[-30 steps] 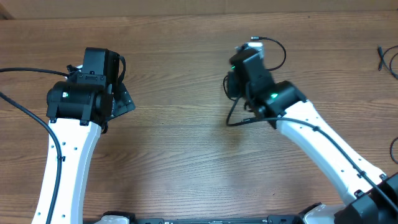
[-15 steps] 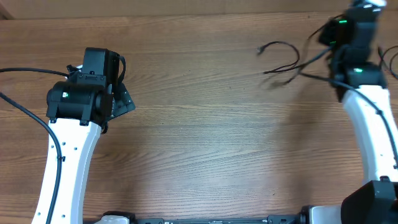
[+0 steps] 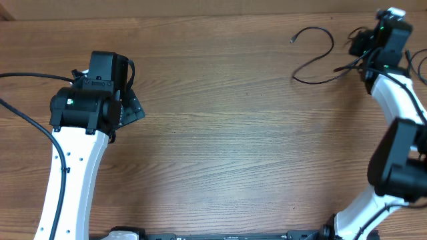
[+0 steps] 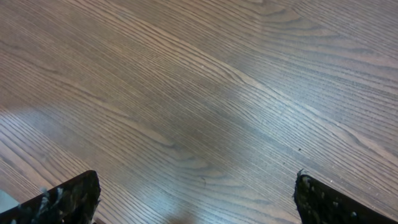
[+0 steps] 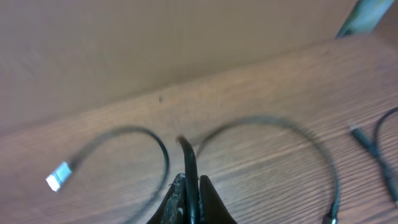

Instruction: Untangle cables

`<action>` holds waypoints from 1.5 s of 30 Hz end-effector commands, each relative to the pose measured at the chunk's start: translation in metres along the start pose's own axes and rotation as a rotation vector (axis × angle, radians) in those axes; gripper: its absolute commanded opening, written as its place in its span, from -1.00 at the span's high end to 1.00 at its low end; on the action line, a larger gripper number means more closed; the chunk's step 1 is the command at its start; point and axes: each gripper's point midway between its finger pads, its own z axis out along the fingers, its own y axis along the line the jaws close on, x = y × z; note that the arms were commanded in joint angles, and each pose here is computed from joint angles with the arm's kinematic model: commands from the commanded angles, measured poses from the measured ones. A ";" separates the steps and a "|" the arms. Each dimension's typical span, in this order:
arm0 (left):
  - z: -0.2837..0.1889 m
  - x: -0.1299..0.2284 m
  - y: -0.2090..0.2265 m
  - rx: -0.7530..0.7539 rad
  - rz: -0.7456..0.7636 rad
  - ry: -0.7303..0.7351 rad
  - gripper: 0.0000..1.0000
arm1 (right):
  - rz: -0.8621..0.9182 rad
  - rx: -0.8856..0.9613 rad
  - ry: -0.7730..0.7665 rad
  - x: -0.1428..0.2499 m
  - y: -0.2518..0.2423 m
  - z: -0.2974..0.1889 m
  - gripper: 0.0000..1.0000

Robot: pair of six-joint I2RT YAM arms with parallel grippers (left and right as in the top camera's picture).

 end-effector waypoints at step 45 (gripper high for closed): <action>0.002 0.000 0.002 -0.014 -0.014 -0.002 -0.99 | 0.106 -0.403 0.396 0.037 0.123 -0.323 -1.00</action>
